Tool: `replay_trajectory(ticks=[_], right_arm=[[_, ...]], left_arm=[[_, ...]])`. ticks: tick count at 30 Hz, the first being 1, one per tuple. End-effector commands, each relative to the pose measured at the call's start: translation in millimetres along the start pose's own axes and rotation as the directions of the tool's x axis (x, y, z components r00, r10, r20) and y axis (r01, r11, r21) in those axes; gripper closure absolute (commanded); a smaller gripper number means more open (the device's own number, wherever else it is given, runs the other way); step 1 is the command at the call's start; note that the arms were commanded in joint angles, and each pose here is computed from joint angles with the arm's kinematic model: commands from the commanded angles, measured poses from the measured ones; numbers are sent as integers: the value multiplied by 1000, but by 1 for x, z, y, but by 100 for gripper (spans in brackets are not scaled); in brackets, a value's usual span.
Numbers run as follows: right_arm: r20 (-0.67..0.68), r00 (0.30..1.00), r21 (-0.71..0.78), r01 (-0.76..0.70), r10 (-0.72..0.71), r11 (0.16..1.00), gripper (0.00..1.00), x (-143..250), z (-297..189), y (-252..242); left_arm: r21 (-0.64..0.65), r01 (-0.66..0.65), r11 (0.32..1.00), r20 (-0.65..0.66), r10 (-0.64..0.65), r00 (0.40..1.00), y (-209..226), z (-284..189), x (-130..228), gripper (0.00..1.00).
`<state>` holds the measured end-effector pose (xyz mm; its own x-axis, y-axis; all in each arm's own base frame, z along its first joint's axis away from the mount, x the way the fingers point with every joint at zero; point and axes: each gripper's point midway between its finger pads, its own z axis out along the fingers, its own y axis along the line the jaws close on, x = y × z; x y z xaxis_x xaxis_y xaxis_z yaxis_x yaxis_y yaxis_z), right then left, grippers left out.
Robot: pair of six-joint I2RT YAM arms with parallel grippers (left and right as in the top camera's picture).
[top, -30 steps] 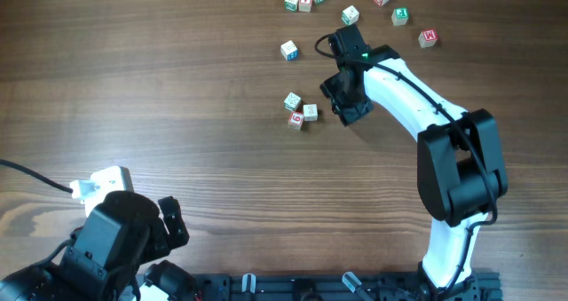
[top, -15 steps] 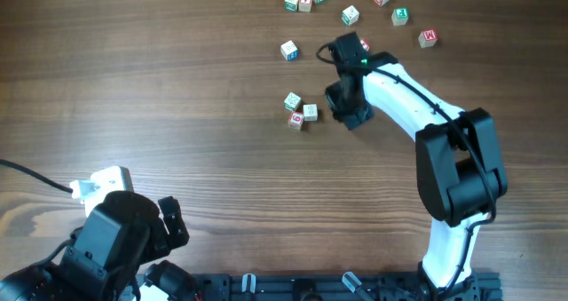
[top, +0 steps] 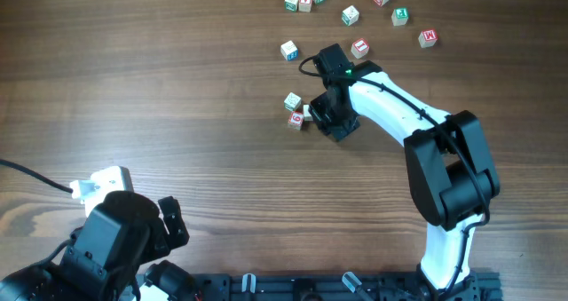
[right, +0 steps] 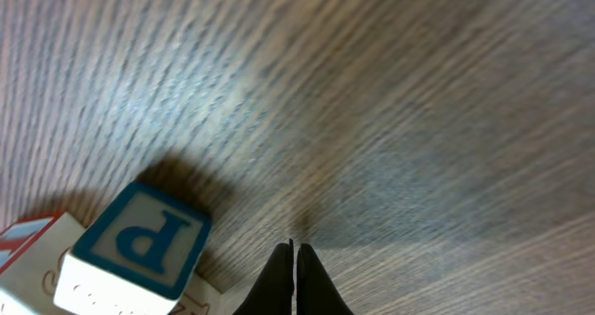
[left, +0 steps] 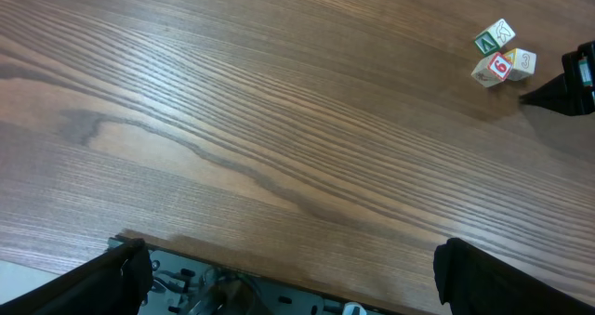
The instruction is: Form a circle
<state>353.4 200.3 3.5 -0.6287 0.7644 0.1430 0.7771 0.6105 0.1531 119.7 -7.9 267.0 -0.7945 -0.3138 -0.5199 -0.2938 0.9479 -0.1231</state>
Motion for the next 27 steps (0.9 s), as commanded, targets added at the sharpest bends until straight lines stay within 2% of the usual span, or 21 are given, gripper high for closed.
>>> replay_trajectory(ticks=[1,27], right_arm=[[-14,995,-30,94,-95,995,96,2,4,7],[-14,991,-84,130,-132,988,95,12,5,22]], left_arm=[[-2,16,1000,0,-16,1000,1,0,0,0],[-2,16,1000,0,-16,1000,1,0,0,0]])
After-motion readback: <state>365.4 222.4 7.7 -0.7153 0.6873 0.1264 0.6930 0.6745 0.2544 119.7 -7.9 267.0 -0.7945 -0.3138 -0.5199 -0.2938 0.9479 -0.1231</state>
